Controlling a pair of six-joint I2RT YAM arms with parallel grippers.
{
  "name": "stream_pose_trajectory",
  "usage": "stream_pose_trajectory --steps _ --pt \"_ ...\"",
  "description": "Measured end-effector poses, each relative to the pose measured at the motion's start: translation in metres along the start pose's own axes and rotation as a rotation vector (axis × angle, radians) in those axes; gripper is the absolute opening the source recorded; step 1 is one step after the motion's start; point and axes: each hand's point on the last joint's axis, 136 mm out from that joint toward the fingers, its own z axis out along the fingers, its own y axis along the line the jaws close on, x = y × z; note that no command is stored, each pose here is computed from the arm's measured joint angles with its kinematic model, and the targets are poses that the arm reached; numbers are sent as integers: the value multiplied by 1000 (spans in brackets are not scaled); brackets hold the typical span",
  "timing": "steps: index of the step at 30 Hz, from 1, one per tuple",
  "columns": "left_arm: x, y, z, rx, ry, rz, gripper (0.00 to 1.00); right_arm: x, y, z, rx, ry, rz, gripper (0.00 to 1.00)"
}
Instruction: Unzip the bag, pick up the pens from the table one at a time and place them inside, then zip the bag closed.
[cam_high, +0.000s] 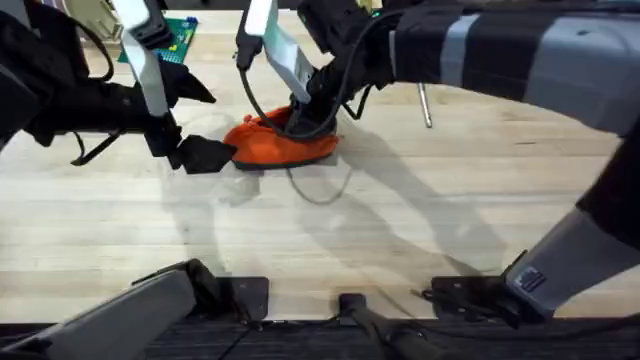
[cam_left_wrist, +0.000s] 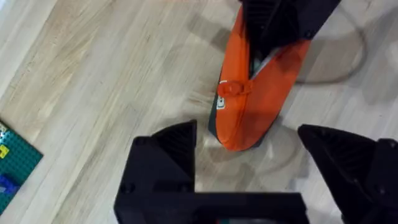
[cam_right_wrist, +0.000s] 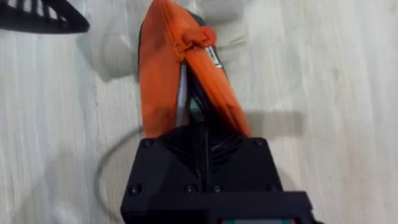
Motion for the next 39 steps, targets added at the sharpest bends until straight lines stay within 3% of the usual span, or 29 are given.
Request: stream_pose_trajectory --steps 10,12,16,17,39 --pt "0 0 0 0 0 0 993 4 5 7 -23 17 6 51" --pt "0 0 0 0 0 0 992 4 6 7 -28 15 7 286" --pt "0 0 0 0 0 0 993 5 7 7 -32 19 6 872" --pt "0 0 0 1 0 0 993 5 8 7 -33 21 3 964" --pt "0 0 0 1 0 0 993 1 10 -1 -29 17 38 998"
